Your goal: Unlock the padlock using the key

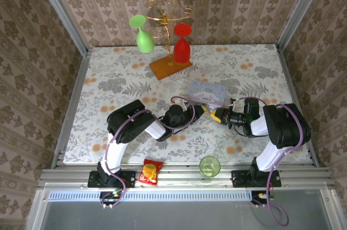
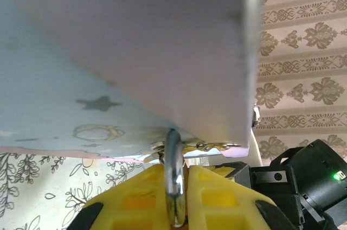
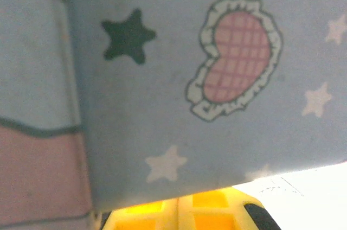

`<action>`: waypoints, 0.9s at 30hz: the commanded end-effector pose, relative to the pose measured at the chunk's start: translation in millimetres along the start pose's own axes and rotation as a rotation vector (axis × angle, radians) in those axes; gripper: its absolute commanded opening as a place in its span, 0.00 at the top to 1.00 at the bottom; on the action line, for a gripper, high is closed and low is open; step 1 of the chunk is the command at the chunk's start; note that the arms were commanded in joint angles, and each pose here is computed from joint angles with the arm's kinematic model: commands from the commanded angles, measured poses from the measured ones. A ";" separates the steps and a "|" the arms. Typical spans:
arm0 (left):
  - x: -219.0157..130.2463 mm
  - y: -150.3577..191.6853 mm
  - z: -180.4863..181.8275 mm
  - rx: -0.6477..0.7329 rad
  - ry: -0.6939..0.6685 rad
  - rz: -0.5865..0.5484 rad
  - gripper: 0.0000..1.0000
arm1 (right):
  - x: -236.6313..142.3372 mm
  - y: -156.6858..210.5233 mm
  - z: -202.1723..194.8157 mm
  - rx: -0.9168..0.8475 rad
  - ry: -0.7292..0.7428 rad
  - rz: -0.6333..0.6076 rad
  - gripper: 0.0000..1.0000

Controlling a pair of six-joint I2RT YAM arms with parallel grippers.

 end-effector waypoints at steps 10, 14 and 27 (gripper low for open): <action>8.2 17.6 4.0 -0.006 0.049 0.053 0.95 | 7.9 26.6 20.0 -0.203 0.190 -0.087 1.00; 8.7 14.8 11.1 0.002 0.028 0.033 0.83 | -0.2 37.9 17.1 -0.218 0.234 -0.077 1.00; 6.7 15.5 19.6 0.030 0.002 0.026 0.65 | 7.3 51.8 9.1 -0.191 0.248 -0.054 1.00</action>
Point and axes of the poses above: each hand's point on the last joint's axis, 136 mm out from that joint toward the fingers, its own x axis out along the fingers, its own z axis along the line the jaws close on, y = z × x, the point moved 9 cm from there along -x, back along the fingers, and after that the axes turned 6 degrees about x, right-handed, at the moved point
